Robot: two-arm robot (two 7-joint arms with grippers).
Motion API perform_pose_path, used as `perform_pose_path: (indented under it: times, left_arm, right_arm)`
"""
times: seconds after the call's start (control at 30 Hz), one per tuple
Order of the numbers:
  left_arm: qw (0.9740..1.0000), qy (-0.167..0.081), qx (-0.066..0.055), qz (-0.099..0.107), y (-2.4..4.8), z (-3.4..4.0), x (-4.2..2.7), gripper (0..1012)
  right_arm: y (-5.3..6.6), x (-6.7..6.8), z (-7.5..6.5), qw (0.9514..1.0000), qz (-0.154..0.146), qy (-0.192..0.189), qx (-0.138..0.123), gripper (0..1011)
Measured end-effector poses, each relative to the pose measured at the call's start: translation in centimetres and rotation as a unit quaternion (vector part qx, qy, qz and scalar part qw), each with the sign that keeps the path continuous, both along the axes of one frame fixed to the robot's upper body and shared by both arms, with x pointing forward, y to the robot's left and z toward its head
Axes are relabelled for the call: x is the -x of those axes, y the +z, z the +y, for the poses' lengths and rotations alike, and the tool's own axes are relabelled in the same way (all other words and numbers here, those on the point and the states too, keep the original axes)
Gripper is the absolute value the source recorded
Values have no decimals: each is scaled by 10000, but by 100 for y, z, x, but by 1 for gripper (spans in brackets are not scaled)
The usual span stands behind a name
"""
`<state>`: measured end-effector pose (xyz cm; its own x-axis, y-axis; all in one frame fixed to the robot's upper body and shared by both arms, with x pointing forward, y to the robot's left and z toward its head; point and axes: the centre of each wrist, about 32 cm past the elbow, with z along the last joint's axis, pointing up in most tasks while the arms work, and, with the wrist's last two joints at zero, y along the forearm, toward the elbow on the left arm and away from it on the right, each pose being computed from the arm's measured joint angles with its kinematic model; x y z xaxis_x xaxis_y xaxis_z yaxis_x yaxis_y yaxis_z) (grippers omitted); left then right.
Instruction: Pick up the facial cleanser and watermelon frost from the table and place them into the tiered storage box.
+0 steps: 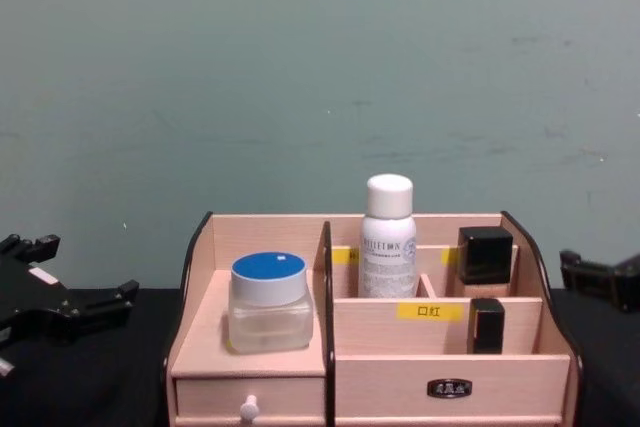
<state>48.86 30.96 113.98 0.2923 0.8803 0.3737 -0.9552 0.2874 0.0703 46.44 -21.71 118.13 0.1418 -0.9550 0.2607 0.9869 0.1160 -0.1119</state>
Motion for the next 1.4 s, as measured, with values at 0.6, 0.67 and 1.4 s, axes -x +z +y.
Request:
perform_pose_path:
  times: [0.6, 0.67, 1.4]
  left_arm:
    - [10000, 0, 0, 0, 0, 0, 0, 1001]
    - [10000, 0, 0, 0, 0, 0, 0, 1001]
    - [10000, 0, 0, 0, 0, 0, 0, 1001]
  right_arm:
    - [12, 1, 4, 10000, -11, 8, 1, 1000]
    - [14, 1, 4, 10000, -14, 9, 1, 1000]
    - [23, 1, 6, 10000, -29, 9, -5, 1000]
